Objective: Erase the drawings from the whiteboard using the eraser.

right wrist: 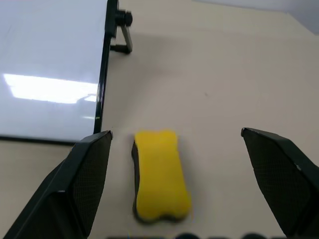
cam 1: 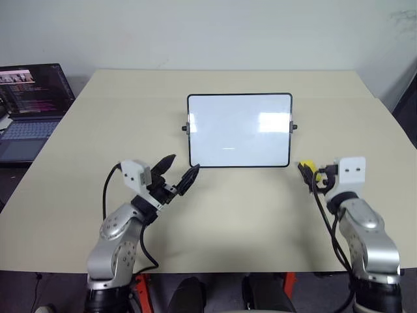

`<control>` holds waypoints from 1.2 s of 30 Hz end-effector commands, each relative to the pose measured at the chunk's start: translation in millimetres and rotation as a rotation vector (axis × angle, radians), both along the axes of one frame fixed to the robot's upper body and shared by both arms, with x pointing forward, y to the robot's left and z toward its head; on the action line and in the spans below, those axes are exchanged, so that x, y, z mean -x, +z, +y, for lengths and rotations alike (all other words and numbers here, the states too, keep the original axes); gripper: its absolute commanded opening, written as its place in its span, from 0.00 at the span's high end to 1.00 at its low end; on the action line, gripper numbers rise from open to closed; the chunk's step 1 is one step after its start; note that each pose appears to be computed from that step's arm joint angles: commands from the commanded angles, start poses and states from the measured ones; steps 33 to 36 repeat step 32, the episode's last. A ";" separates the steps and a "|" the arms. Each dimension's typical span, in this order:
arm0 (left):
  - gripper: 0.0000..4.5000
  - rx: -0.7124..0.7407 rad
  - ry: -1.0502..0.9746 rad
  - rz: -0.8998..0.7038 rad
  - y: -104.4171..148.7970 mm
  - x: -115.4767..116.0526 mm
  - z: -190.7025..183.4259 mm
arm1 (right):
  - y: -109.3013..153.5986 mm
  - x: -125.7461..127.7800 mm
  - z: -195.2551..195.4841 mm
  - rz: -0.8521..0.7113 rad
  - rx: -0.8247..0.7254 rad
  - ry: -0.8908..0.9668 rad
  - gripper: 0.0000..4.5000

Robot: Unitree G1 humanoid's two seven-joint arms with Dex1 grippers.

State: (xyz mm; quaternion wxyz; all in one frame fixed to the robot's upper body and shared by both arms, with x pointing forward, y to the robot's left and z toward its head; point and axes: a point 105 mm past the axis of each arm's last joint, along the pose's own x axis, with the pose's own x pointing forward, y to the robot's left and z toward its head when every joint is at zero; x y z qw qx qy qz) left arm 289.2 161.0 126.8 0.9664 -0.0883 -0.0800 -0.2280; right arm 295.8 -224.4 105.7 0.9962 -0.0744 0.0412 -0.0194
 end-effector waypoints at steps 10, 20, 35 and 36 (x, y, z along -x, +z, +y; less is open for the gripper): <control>0.00 0.070 0.237 0.040 -9.7 37.3 1.6 | -2.7 51.2 14.4 -0.074 -0.132 0.000 0.01; 0.00 0.041 0.255 0.015 -2.2 41.7 -1.6 | 6.1 53.7 17.2 -0.076 -0.171 -0.003 0.01; 0.00 0.022 0.229 0.046 -8.5 52.1 -11.0 | 9.2 77.6 17.1 -0.042 -0.152 -0.007 0.01; 0.00 0.022 0.229 0.046 -8.5 52.1 -11.0 | 9.2 77.6 17.1 -0.042 -0.152 -0.007 0.01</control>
